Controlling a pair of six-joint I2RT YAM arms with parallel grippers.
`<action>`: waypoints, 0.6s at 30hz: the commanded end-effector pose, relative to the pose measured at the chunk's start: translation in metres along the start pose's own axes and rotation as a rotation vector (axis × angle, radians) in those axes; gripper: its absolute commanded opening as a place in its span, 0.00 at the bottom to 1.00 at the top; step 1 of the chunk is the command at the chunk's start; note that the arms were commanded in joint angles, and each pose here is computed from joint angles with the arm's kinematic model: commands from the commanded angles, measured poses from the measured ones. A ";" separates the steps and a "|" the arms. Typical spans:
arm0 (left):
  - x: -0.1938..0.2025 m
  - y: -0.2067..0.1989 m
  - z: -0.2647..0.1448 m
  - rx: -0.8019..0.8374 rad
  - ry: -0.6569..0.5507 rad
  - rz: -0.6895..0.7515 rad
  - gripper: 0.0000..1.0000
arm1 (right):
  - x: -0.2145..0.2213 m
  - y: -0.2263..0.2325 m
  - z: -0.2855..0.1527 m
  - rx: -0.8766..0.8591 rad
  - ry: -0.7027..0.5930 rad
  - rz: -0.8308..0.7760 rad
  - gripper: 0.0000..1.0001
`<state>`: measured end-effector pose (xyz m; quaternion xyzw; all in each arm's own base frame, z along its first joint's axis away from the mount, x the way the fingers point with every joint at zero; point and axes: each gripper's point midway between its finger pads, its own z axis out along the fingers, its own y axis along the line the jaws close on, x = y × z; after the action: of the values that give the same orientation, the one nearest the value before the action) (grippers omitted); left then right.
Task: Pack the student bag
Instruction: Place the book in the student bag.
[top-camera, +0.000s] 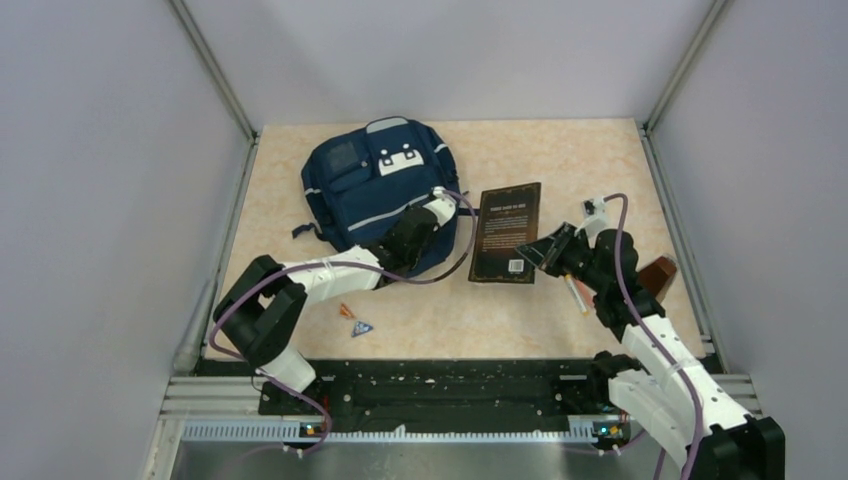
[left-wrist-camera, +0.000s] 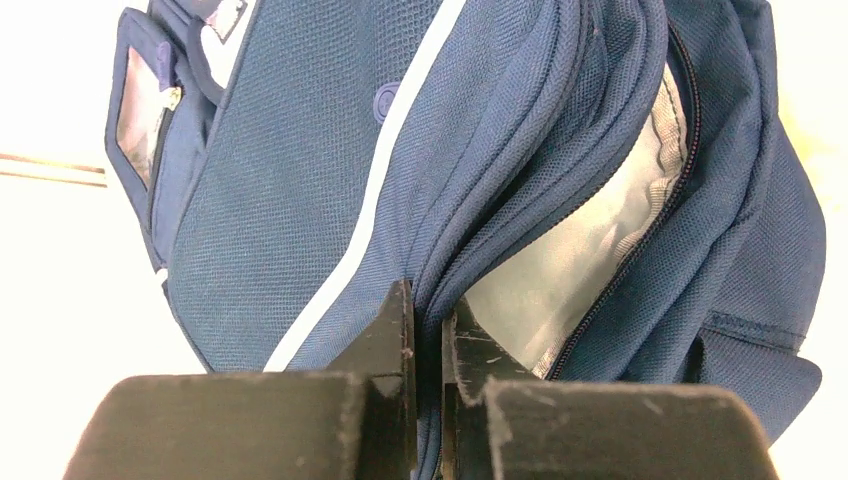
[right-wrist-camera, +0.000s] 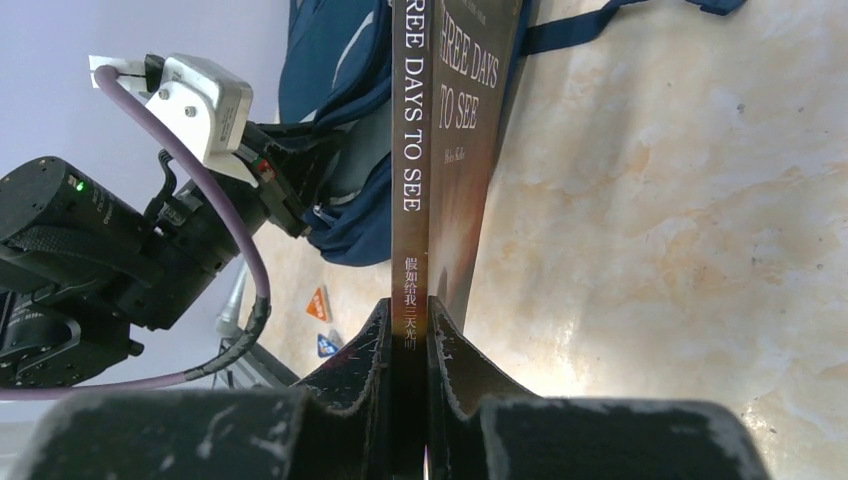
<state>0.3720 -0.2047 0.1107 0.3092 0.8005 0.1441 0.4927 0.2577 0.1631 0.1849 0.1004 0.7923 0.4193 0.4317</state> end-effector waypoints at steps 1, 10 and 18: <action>-0.046 0.047 -0.018 -0.144 -0.143 -0.176 0.00 | -0.029 0.042 -0.011 -0.146 -0.085 -0.072 0.00; -0.076 0.060 -0.063 -0.045 -0.347 -0.331 0.00 | -0.010 0.062 -0.013 -0.272 0.027 -0.005 0.00; -0.074 0.059 -0.068 -0.017 -0.363 -0.338 0.00 | -0.002 0.085 0.000 -0.352 0.072 0.034 0.00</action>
<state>0.3526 -0.1885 0.1766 0.2387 0.7757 0.0669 0.5803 0.2398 0.1962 0.2053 0.0611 0.7691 0.5103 0.3800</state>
